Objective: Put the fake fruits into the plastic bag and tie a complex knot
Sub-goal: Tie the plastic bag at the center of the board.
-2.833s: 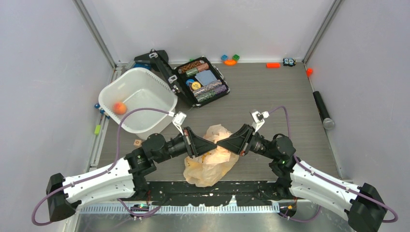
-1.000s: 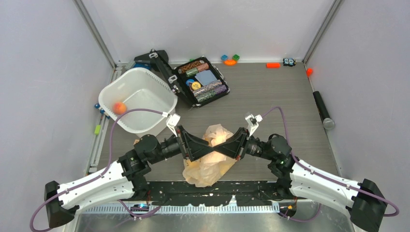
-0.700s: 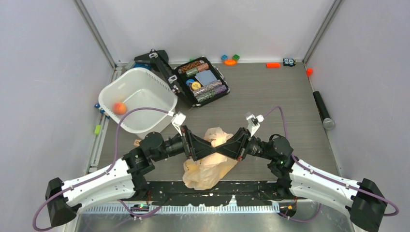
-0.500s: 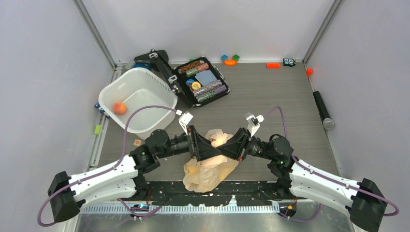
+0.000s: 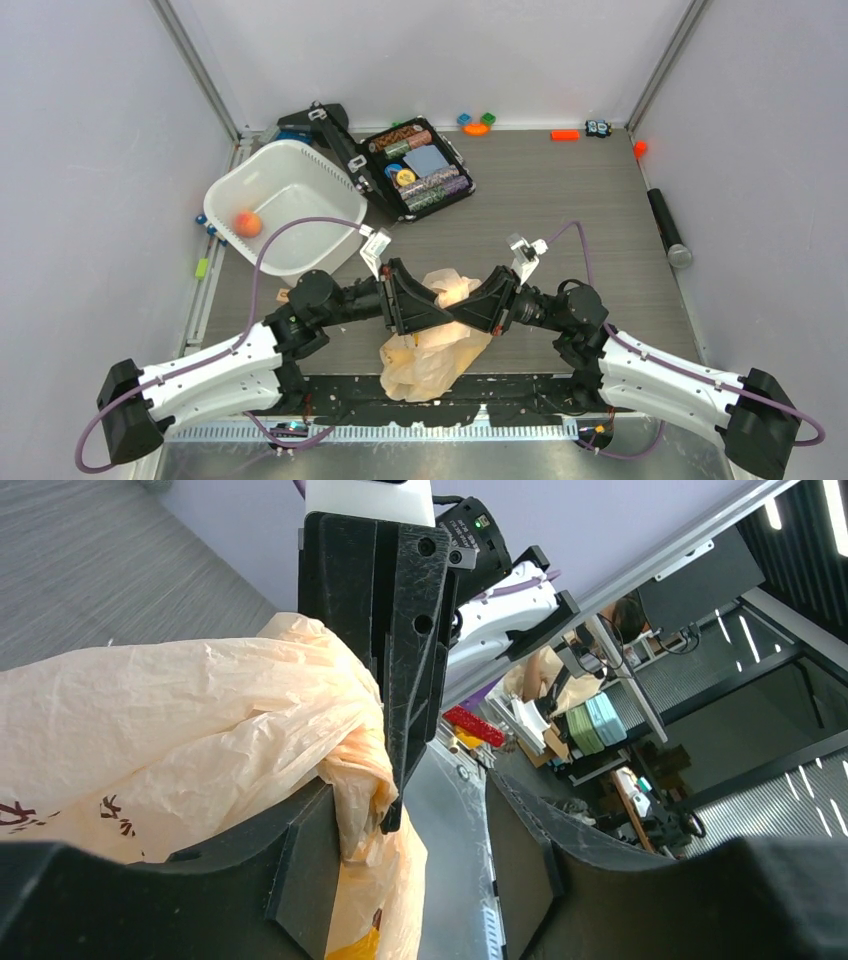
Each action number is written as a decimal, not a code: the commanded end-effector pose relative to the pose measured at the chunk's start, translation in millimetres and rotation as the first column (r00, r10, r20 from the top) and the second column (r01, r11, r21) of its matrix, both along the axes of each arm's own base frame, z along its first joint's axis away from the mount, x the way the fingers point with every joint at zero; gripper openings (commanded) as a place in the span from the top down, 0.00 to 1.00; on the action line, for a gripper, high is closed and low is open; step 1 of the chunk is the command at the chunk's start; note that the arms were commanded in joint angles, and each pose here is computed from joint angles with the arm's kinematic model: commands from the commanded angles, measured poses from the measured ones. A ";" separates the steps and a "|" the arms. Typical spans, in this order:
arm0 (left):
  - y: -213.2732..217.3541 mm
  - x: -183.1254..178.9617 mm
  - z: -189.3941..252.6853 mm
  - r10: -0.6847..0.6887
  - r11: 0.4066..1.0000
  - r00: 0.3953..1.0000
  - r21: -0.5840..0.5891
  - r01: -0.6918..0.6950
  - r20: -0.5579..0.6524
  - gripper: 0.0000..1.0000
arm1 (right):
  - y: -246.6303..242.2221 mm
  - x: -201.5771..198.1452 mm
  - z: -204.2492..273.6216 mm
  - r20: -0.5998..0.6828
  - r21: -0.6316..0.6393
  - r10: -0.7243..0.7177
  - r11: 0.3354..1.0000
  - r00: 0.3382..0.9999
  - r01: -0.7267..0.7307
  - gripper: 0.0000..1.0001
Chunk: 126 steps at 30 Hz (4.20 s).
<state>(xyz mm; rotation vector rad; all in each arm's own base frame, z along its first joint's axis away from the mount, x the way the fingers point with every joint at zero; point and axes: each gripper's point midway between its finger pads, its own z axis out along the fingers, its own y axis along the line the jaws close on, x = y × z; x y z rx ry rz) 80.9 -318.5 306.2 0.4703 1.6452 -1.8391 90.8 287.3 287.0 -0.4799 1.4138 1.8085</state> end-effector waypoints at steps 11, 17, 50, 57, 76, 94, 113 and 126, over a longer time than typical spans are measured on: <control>20.4 14.2 9.7 0.133 0.990 0.991 -0.046 -0.133 0.011 0.71 | -4.1 1.1 9.8 0.031 0.040 -0.022 0.999 0.999 0.021 0.95; 21.4 17.2 5.4 0.147 0.989 0.989 -0.036 -0.147 -0.003 0.77 | -3.9 1.3 10.1 0.030 0.040 -0.022 0.999 0.999 0.021 0.95; 23.6 31.9 -22.3 0.220 0.974 0.975 0.059 -0.218 -0.029 1.00 | -70.2 6.4 -4.5 -0.057 -0.203 -0.318 0.932 0.947 0.300 0.26; 27.0 32.9 -25.0 0.237 0.969 0.971 0.079 -0.234 -0.027 1.00 | -72.4 -5.0 -9.1 -0.075 -0.186 -0.282 0.946 0.956 0.265 0.30; 28.6 35.6 -25.4 0.255 0.962 0.967 0.107 -0.251 -0.021 1.00 | -29.4 16.4 -1.3 -0.025 -0.478 -0.416 0.803 0.909 0.355 0.36; 30.1 34.0 -24.1 0.250 0.962 0.968 0.113 -0.247 -0.005 1.00 | -3.8 25.9 -13.6 0.038 -0.574 -0.465 0.715 0.884 0.401 0.45; 33.8 23.0 -8.2 0.208 0.976 0.978 0.058 -0.209 0.030 0.51 | -5.2 14.6 -2.9 -0.008 -0.376 -0.412 0.846 0.911 0.379 0.95; 29.5 28.3 -8.8 0.211 0.977 0.977 0.041 -0.210 -0.013 0.61 | -6.9 8.0 0.8 -0.003 -0.321 -0.378 0.877 0.926 0.357 0.95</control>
